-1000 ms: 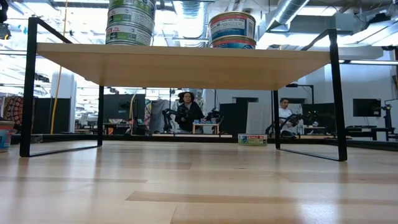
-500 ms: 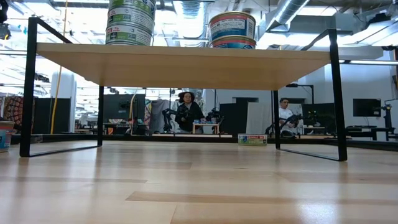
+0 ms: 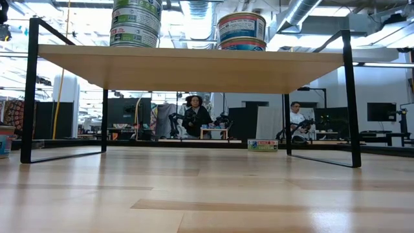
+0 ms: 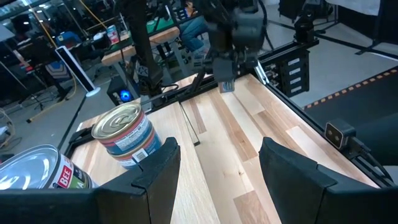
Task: Stack canned seafood by type on shelf
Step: Stack the blue tuna can on top of the blue tuna can on the shelf
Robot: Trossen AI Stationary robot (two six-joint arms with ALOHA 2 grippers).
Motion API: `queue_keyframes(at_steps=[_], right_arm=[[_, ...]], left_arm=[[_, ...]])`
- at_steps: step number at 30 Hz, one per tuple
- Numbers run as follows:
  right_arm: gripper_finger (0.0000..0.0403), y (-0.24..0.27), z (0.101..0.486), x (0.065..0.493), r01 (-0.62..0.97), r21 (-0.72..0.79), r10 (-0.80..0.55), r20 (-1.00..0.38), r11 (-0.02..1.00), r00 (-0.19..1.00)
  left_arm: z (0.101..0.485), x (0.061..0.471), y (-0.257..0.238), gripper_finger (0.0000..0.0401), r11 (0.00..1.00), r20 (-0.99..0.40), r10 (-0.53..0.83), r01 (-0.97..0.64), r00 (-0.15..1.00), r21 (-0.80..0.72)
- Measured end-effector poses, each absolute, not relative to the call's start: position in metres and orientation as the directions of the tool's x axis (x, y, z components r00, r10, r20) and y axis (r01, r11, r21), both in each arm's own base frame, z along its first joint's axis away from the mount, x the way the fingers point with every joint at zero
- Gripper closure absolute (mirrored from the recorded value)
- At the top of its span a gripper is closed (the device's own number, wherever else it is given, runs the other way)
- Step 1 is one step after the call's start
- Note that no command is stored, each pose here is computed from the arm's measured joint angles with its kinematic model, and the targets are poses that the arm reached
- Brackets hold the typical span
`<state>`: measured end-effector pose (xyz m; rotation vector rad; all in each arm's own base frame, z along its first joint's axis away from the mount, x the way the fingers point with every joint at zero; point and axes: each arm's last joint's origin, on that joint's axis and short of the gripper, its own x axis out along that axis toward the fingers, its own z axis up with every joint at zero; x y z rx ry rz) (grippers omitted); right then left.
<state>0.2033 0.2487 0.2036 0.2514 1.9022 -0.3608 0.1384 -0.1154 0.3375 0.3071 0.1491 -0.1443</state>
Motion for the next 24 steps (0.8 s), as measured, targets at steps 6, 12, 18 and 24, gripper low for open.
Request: queue_keyframes(at_steps=[6, 12, 18, 24], right_arm=[[0.0201, 0.241, 0.266, 0.253, 0.299, 0.029, 0.016, -0.999, 0.954, 0.045], [0.0199, 0.228, 0.321, 0.294, 0.056, -0.065, -0.084, -0.877, 0.996, 0.473], [0.0199, 0.193, 0.351, 0.31, 0.059, -0.442, -0.388, -0.706, 0.895, 0.593], [0.0195, 0.159, 0.354, 0.328, 0.051, -0.634, -0.543, -0.616, 0.772, 0.571]], left_arm=[[0.338, 0.138, -0.115, 0.0191, 0.943, -0.168, -0.118, 0.164, 0.979, 0.29], [0.338, 0.138, -0.115, 0.0191, 0.943, -0.168, -0.118, 0.164, 0.979, 0.29], [0.338, 0.138, -0.115, 0.0191, 0.938, -0.162, -0.114, 0.16, 0.98, 0.308], [0.348, 0.131, -0.11, 0.0191, 0.95, -0.115, -0.125, 0.153, 0.985, 0.273]])
